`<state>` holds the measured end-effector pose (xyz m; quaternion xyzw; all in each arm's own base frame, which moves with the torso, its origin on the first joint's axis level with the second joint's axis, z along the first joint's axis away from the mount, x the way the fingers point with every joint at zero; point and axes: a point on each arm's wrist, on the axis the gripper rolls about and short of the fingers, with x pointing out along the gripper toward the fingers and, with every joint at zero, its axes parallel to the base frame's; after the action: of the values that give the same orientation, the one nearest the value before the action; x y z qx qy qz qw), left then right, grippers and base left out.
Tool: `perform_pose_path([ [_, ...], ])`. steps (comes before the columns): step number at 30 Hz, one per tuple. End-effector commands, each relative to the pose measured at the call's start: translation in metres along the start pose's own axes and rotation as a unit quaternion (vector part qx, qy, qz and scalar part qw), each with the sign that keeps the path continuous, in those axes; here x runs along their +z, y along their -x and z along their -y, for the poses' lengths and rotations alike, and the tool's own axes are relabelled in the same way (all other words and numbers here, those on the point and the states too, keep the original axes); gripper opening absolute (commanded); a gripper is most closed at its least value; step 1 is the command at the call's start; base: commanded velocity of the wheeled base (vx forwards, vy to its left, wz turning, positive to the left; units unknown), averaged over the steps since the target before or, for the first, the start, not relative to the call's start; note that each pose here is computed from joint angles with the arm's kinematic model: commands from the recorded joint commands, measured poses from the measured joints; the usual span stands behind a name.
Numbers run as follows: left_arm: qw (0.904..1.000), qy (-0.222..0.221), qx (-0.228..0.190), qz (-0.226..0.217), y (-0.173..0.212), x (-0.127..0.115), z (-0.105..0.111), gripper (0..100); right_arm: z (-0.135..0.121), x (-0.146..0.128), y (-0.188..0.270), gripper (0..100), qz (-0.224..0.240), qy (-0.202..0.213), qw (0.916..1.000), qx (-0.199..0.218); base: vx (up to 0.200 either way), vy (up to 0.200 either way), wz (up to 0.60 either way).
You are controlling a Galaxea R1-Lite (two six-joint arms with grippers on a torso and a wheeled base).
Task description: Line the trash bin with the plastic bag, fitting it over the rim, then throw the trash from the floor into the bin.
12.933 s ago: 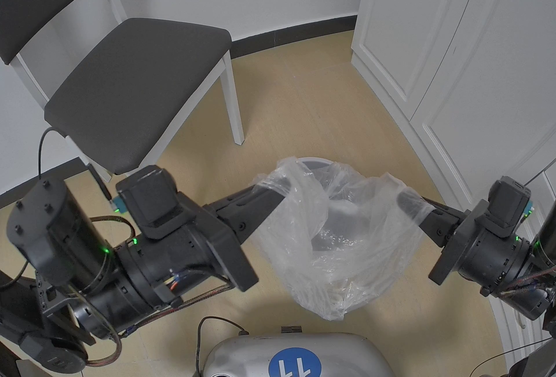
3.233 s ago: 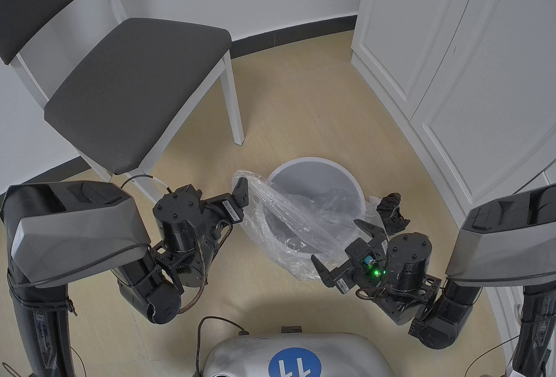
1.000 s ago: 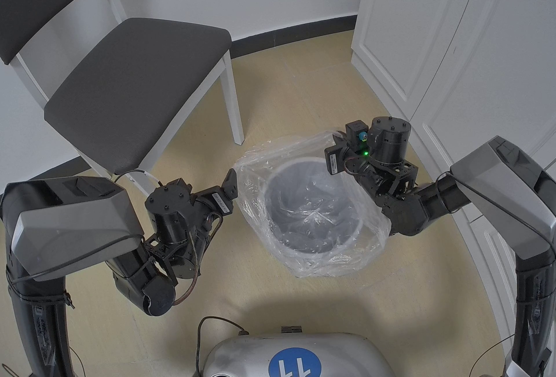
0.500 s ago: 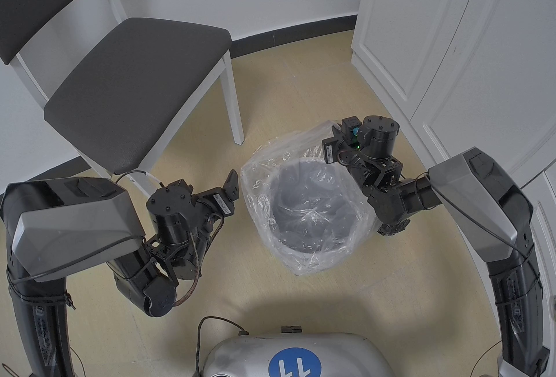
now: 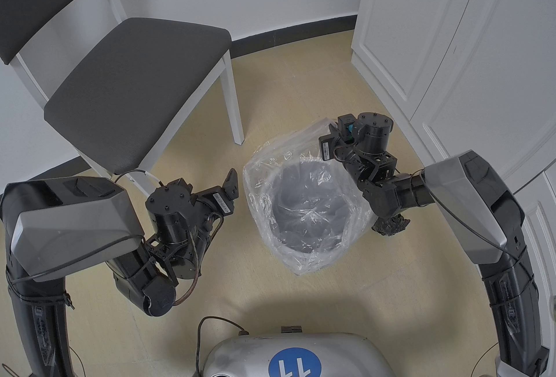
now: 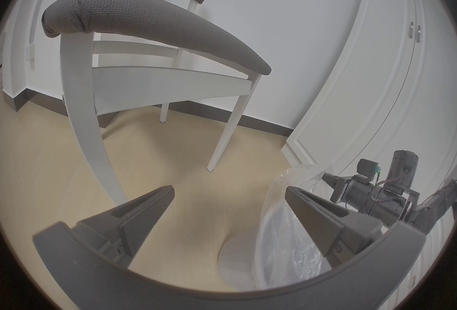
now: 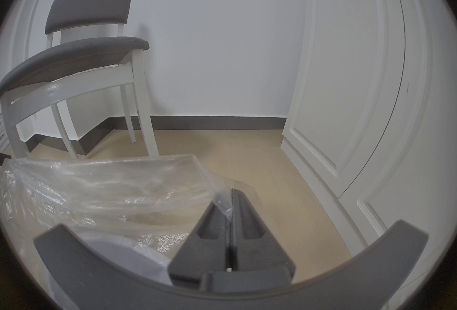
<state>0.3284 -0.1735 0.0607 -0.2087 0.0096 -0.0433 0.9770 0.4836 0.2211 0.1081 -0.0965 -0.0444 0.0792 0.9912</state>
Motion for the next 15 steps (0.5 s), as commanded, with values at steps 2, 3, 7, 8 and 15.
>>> perform_pose_path([
  [2,1.0000,0.003,-0.002,0.005,0.001,0.004,0.001,100,0.003,0.021,-0.002,100,0.015,-0.003,0.9999,-0.002,0.000,0.000,0.00],
  [3,1.0000,0.003,-0.002,0.005,0.002,0.005,0.001,100,0.003,0.024,-0.003,100,0.020,-0.006,0.9998,-0.002,0.000,0.000,0.00],
  [7,1.0000,0.003,-0.003,0.005,0.002,0.005,0.002,100,0.002,0.028,-0.004,100,0.021,-0.007,0.9997,-0.001,0.000,0.000,0.00],
  [8,1.0000,0.002,-0.003,0.004,0.002,0.004,0.002,100,0.002,0.028,-0.002,100,0.012,-0.004,0.9999,0.001,0.000,0.000,0.00],
  [15,1.0000,0.003,-0.003,0.004,0.002,0.005,0.002,100,0.014,0.070,0.039,100,-0.067,0.018,0.9969,0.036,0.000,0.000,0.00],
])
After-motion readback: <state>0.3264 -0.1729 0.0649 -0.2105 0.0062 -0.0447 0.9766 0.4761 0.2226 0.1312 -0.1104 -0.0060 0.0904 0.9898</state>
